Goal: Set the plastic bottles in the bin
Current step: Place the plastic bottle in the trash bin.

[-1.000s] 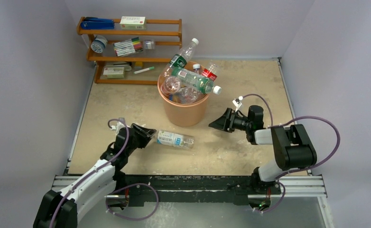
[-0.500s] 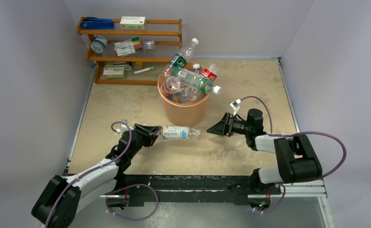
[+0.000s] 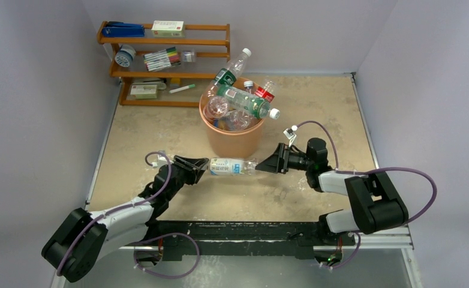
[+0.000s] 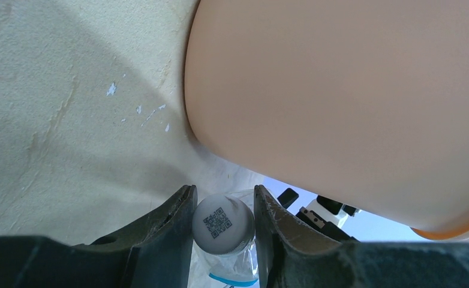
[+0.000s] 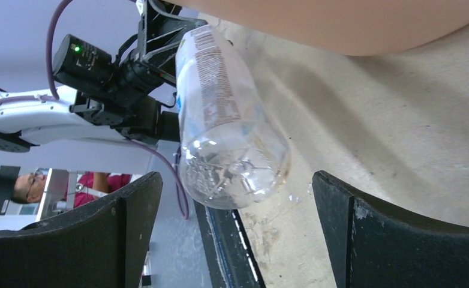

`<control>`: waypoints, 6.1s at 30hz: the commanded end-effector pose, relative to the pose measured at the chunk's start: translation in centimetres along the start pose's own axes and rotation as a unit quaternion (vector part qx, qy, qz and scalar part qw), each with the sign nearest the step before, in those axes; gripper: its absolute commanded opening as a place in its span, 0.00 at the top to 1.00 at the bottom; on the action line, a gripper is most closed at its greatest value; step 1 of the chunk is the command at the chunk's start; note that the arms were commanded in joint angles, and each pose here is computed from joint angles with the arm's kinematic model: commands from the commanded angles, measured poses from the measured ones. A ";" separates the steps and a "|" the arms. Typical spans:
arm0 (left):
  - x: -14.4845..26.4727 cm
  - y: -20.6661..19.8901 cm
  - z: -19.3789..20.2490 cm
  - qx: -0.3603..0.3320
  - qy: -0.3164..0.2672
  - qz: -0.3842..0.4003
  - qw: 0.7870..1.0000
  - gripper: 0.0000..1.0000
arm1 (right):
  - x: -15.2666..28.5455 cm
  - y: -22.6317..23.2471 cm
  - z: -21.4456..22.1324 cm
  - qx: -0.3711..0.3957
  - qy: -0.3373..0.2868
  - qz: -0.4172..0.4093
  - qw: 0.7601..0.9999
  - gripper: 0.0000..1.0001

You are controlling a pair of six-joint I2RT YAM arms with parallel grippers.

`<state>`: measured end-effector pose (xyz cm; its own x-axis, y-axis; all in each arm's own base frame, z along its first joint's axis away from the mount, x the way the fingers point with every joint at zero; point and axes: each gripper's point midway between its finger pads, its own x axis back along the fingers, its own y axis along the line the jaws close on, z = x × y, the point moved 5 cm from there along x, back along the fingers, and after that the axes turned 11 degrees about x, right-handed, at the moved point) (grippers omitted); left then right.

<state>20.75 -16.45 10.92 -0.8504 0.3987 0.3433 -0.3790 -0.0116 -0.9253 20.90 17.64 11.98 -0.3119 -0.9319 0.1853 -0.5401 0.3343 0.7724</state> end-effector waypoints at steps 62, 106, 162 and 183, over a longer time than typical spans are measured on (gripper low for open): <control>0.6 -1.4 2.4 -0.043 0.017 0.004 0.999 0.34 | 2.9 8.8 -7.0 0.159 -0.056 0.110 0.979 0.40; -1.4 -0.4 1.9 -0.098 -0.018 -0.047 0.994 0.34 | 7.8 21.1 -34.1 0.407 -0.126 0.289 0.858 0.36; -2.0 0.1 1.9 -0.104 -0.020 -0.060 0.993 0.35 | 0.8 16.2 -30.9 0.395 -0.023 0.256 0.882 0.21; -1.6 -0.5 1.2 -0.126 -0.044 -0.059 0.989 0.34 | 7.5 15.8 -34.6 0.316 -0.149 0.304 0.886 0.05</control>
<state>20.69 -17.95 8.82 -0.7973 0.3238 0.5094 -0.4474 0.2493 -0.8589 37.69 14.82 42.99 -0.7661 -0.5351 0.3561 -0.5709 0.8210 0.0055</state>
